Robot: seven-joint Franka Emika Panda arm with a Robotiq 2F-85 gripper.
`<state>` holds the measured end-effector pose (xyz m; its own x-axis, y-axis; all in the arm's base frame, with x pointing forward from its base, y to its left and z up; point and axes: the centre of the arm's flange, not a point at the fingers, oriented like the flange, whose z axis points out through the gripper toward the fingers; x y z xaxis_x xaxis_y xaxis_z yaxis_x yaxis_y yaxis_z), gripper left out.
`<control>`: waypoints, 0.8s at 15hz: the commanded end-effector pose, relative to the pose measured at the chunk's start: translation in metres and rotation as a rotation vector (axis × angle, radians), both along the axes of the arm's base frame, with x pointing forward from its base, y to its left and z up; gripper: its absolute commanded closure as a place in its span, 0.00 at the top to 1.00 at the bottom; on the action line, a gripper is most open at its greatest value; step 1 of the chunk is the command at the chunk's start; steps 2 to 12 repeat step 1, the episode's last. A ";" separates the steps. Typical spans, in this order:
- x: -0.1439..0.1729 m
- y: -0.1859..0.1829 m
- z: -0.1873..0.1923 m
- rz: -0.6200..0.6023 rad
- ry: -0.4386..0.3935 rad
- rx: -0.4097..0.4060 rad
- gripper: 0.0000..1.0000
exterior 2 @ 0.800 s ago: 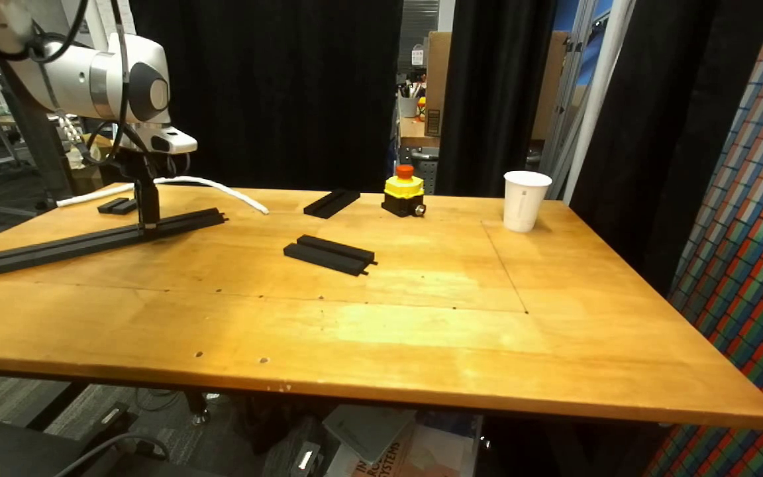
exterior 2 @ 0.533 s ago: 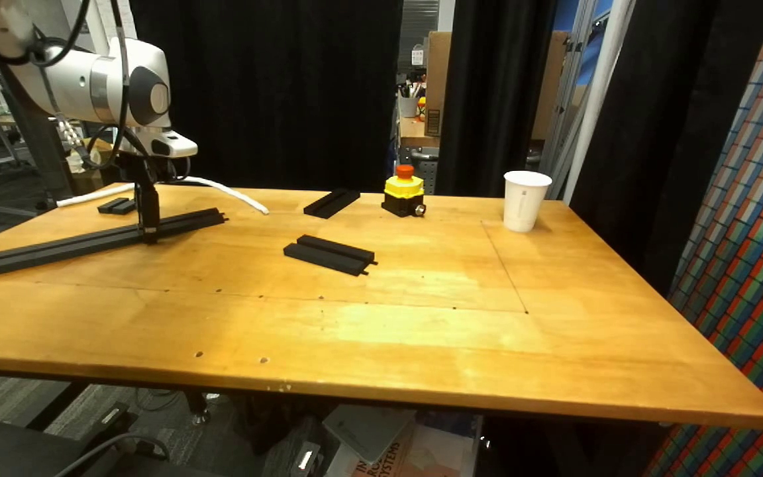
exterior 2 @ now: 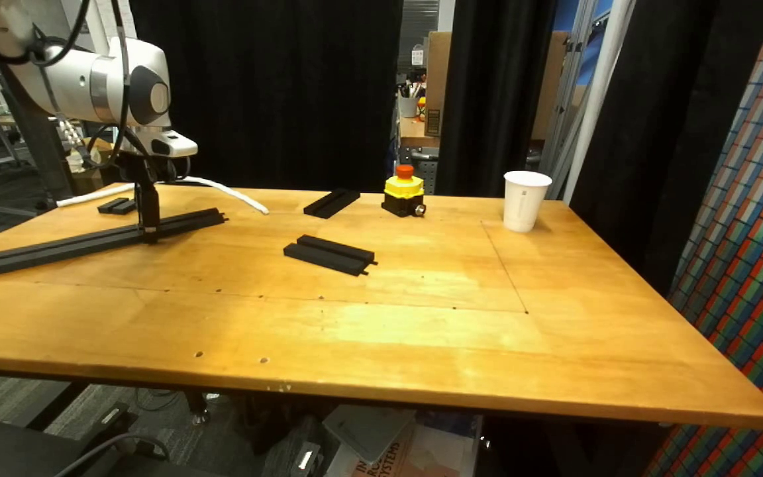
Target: Connect the black pads together
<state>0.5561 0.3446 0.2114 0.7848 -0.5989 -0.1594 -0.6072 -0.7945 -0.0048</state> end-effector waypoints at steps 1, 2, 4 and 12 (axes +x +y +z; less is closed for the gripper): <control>0.003 -0.014 0.007 0.021 -0.012 -0.006 1.00; 0.003 -0.014 0.007 0.021 -0.012 -0.006 1.00; 0.003 -0.014 0.007 0.021 -0.012 -0.006 1.00; 0.003 -0.014 0.007 0.021 -0.012 -0.006 1.00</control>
